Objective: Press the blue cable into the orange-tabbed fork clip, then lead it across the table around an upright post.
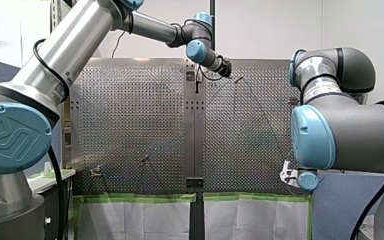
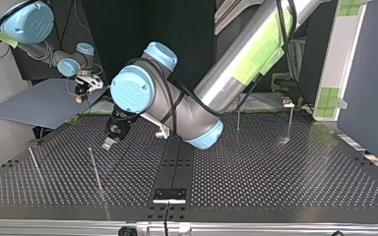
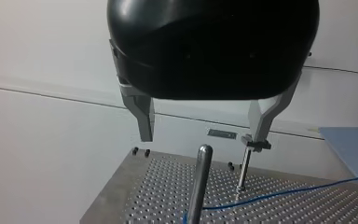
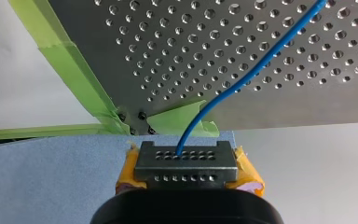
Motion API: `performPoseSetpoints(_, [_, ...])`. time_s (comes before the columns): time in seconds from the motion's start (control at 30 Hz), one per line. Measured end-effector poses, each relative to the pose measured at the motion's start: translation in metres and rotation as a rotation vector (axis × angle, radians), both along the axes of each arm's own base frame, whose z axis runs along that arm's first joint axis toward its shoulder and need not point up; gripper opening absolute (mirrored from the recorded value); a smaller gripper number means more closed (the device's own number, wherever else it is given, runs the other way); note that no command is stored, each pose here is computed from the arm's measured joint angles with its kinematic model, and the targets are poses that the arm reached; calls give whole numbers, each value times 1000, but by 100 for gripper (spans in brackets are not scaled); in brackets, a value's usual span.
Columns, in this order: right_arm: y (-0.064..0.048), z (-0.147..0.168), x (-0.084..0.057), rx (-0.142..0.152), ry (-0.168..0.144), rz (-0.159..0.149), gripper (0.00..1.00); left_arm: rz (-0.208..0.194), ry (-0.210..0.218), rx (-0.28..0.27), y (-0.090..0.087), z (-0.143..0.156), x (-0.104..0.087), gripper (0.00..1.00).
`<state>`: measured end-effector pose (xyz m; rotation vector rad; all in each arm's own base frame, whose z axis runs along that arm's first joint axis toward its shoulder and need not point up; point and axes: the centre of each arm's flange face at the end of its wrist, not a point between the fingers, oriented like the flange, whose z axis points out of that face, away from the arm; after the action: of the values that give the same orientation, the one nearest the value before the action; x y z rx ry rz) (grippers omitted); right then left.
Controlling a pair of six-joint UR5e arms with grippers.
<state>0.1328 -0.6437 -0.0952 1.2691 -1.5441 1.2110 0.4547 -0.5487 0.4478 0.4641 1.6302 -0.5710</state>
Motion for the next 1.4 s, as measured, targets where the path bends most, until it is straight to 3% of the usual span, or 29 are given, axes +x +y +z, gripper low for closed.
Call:
performPoseSetpoints(0.23, [0,0,0,1,0,1,0,51,35,14,6,-3,-2,100])
performPoseSetpoints(0.83, [1,0,2,5,-1,6,0,187,8,62,15,-3,1,100])
performPoseSetpoints(1.4, [1,0,1,6,-1,5,0,200,6,64,16,-3,1,100])
